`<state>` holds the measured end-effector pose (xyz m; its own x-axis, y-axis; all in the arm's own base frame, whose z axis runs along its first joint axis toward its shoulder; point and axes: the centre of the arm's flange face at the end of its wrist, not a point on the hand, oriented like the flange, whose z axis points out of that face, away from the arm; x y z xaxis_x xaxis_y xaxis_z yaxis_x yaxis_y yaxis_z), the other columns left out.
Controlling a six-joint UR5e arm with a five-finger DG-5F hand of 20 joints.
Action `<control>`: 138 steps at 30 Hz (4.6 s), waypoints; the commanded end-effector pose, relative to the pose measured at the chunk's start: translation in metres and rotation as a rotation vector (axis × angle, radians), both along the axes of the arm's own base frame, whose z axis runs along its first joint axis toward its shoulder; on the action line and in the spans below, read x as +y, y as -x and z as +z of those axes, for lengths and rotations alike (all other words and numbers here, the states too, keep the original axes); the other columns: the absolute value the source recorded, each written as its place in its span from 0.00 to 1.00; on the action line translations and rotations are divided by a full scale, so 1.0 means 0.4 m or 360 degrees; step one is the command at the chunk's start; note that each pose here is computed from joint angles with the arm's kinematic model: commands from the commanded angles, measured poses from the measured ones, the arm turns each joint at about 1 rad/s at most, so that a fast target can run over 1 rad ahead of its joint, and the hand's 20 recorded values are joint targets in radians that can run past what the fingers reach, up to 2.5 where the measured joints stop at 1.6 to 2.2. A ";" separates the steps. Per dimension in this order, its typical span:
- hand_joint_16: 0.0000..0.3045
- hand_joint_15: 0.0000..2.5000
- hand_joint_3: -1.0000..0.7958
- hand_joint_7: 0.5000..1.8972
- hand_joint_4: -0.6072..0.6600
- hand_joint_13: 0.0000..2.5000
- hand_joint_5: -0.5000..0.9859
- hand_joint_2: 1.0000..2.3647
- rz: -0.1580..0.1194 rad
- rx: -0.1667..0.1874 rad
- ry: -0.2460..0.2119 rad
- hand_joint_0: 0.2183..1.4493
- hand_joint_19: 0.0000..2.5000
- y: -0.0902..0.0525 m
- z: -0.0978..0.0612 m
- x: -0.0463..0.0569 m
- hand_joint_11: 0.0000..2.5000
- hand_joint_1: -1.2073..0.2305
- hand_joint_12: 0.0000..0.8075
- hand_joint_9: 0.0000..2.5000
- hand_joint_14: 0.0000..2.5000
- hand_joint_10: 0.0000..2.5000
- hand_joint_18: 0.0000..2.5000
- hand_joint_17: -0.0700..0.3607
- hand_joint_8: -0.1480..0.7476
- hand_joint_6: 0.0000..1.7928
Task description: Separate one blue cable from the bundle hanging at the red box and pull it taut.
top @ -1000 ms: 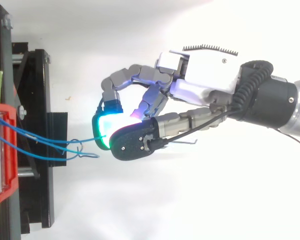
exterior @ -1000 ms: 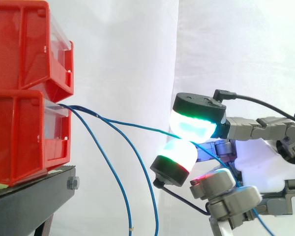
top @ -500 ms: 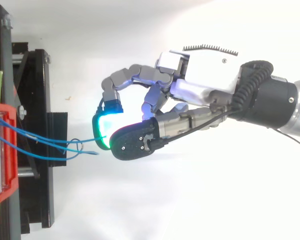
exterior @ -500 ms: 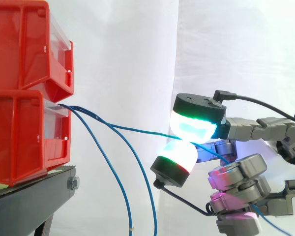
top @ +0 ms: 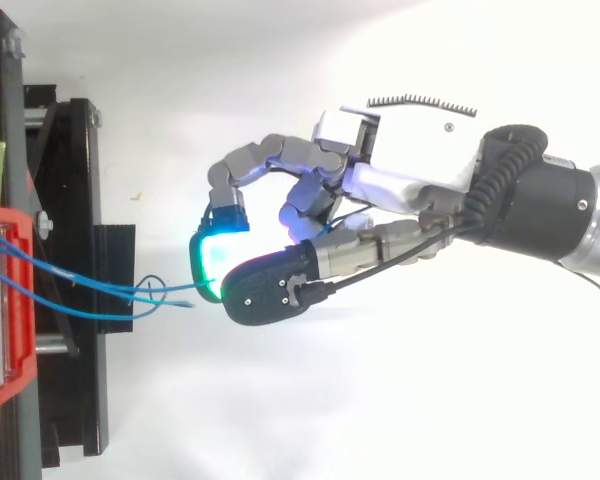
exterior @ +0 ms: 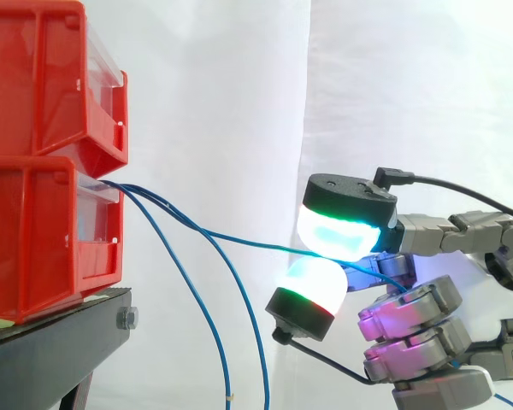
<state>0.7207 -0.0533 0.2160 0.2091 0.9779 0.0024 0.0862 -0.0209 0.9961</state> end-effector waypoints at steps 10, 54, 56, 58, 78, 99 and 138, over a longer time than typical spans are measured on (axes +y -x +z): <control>0.14 0.60 0.40 0.49 0.59 0.35 0.21 0.01 -0.0034 0.0020 0.0109 0.35 0.62 0.001 0.004 -0.002 0.64 0.41 0.50 0.41 1.00 0.68 0.58 0.39 0.52 0.48; 0.15 0.58 0.30 0.47 0.61 0.36 0.21 0.00 -0.0057 0.0022 0.0120 0.32 0.60 0.002 0.003 0.013 0.66 0.45 0.49 0.42 1.00 0.65 0.57 0.40 0.53 0.47; 0.15 0.58 0.30 0.47 0.61 0.36 0.21 0.00 -0.0057 0.0025 0.0123 0.32 0.59 0.001 0.000 0.013 0.66 0.45 0.49 0.42 1.00 0.65 0.58 0.40 0.52 0.47; 0.15 0.58 0.33 0.48 0.61 0.36 0.21 0.01 -0.0057 0.0023 0.0122 0.34 0.59 0.002 0.003 0.013 0.66 0.42 0.49 0.42 1.00 0.64 0.57 0.40 0.53 0.47; 0.15 0.58 0.28 0.47 0.63 0.36 0.21 0.00 -0.0057 0.0025 0.0120 0.31 0.60 0.002 0.003 0.013 0.65 0.47 0.49 0.41 1.00 0.64 0.57 0.40 0.54 0.47; 0.15 0.58 0.52 0.45 0.59 0.36 0.19 0.02 -0.0057 0.0028 0.0123 0.36 0.58 0.002 0.000 0.015 0.63 0.35 0.51 0.37 1.00 0.67 0.56 0.40 0.54 0.48; 0.15 0.59 0.34 0.51 0.61 0.37 0.20 0.01 -0.0057 0.0025 0.0123 0.32 0.58 0.002 0.003 0.015 0.67 0.38 0.50 0.41 1.00 0.62 0.55 0.40 0.53 0.47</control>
<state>0.7201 -0.0471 0.2167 0.2435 0.9669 -0.0761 0.1020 0.0525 0.9934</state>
